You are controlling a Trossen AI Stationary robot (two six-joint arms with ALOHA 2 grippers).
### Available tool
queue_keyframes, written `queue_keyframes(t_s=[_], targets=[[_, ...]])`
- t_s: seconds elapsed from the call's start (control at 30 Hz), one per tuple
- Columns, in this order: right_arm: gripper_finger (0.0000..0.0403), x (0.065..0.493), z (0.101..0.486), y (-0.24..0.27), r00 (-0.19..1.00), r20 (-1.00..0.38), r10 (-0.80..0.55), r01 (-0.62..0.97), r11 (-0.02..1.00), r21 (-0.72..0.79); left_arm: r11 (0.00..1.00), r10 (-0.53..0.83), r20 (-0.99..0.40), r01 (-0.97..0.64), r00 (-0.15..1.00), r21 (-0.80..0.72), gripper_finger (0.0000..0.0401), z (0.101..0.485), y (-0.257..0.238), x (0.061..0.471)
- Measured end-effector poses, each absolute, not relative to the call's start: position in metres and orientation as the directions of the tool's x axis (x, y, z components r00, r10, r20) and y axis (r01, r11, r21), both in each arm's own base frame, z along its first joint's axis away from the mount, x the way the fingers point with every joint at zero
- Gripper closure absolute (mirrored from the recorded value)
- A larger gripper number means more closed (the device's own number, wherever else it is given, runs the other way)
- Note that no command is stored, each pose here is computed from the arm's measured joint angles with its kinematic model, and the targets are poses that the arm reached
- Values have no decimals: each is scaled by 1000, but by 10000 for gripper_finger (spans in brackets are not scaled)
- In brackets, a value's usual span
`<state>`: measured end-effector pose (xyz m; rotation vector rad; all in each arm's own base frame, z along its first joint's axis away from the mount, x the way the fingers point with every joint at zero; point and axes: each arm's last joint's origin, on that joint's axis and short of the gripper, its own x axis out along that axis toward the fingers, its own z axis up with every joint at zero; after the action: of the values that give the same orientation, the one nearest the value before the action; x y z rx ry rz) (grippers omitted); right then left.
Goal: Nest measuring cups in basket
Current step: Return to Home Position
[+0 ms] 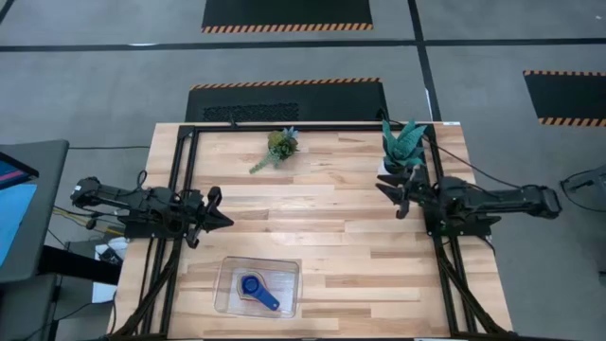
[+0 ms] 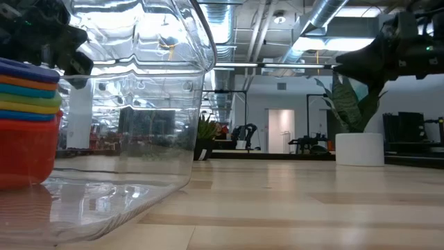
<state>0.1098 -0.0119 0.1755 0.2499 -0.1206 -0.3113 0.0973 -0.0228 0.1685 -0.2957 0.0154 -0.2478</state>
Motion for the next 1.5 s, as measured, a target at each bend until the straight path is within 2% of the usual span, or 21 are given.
queue_keyframes(t_s=[0.13,0.3,0.47,0.7,1.07,1.3,1.5], targets=[[236,101,179,-12,942,108,-318,286,929,234,925,-244,21,239,970,-296,401,168,-23,97],[237,93,182,-12,943,62,-326,302,920,249,922,-244,21,238,970,-305,401,168,-23,97],[235,90,183,-14,910,14,-415,400,884,242,929,-243,22,239,970,-283,401,168,-23,97],[237,91,179,-14,909,-24,-416,409,879,246,931,-242,-6,231,970,-282,401,166,-23,97],[236,95,173,-15,899,-1,-439,431,882,192,940,-237,-6,228,972,-253,401,166,-23,97],[235,96,173,-9,968,5,-249,246,959,138,947,-209,-11,200,978,-253,401,165,-22,98],[234,97,172,-9,970,-7,-241,240,962,130,947,-209,-11,200,978,-253,401,165,-22,98]])
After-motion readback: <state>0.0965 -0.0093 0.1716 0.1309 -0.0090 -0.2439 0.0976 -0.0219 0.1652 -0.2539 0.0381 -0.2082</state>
